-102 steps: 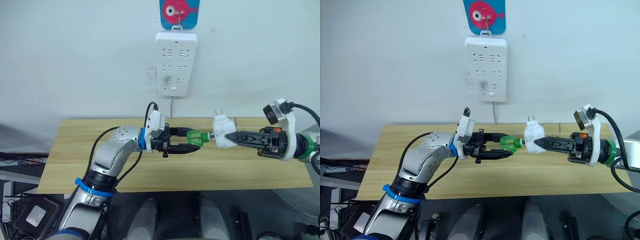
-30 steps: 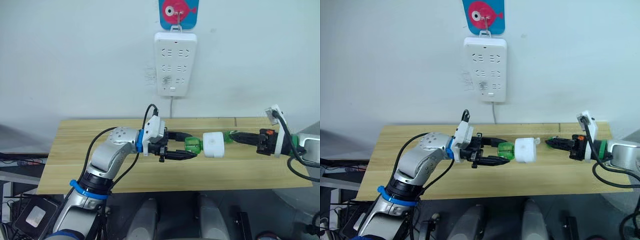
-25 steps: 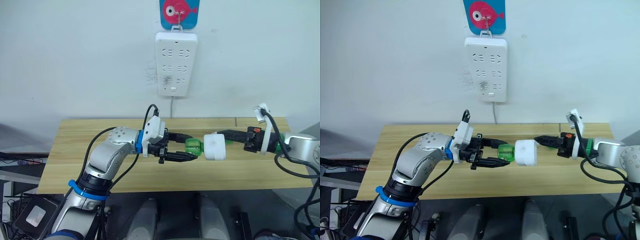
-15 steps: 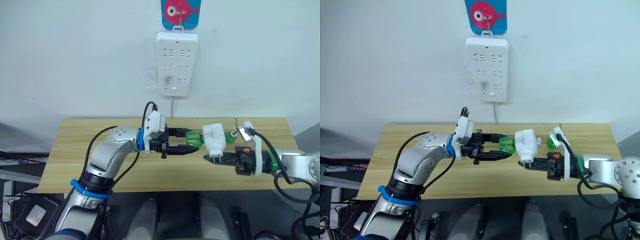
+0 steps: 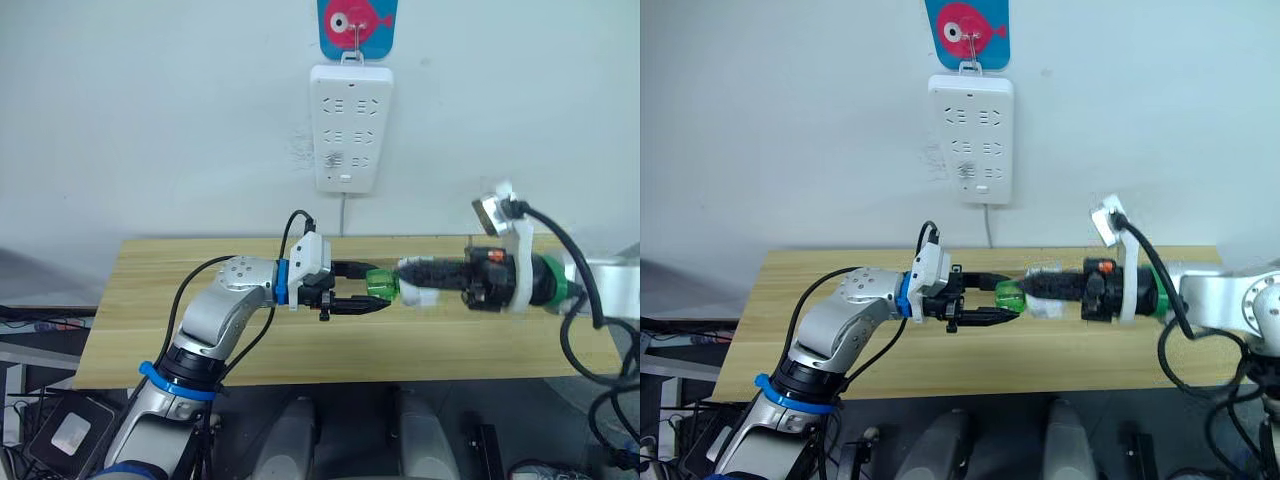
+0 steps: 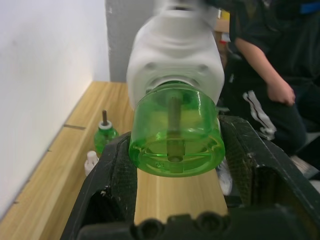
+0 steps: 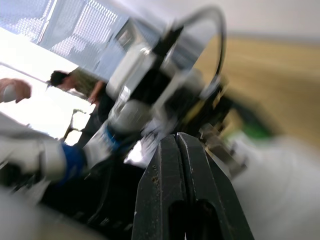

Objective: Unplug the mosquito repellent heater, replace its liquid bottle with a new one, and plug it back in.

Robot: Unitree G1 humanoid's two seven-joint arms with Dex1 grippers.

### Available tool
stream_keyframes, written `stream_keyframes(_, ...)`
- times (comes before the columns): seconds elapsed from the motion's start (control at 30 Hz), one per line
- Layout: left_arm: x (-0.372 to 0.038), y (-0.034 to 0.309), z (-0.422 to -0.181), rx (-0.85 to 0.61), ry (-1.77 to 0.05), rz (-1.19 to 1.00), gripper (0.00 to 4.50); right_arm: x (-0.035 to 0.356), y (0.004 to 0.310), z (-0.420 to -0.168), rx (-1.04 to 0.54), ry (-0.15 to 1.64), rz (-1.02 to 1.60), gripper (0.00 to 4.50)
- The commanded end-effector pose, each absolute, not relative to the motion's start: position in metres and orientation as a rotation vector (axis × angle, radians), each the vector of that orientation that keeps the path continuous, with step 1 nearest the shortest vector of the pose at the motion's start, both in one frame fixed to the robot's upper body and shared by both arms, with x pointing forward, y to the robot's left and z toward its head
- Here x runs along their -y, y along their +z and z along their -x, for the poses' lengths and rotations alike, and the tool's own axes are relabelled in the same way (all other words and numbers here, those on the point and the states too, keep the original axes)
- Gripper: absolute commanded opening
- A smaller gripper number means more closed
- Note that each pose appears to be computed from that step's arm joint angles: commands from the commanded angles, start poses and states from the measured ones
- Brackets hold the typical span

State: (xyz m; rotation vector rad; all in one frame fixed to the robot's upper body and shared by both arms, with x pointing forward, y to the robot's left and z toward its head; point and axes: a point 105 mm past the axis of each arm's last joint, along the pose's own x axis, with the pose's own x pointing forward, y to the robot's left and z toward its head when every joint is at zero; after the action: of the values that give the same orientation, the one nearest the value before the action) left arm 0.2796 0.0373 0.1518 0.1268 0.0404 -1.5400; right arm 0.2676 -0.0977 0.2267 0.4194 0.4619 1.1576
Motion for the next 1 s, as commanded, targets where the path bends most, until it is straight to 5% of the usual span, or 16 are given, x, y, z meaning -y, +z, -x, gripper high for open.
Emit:
stream_keyframes(0.03, -0.034, 0.158, -0.272, 0.000, -1.579, -0.143, 2.33, 0.111, 0.223, -0.302, -0.387, 0.977, -0.355, 0.03)
stream_keyframes(0.33, -0.038, 0.159, -0.267, -0.023, -1.605, -0.114, 2.33, 0.122, 0.215, -0.300, -0.408, 1.009, -0.327, 0.03)
stream_keyframes(0.7, -0.034, 0.176, -0.270, -0.002, -1.587, -0.037, 2.33, 0.127, 0.153, -0.279, -0.571, 0.980, -0.316, 0.03)
stream_keyframes(1.0, -0.039, 0.156, -0.280, -0.042, -1.518, -0.139, 2.33, 0.116, 0.166, -0.240, -0.613, 1.144, -0.397, 0.03)
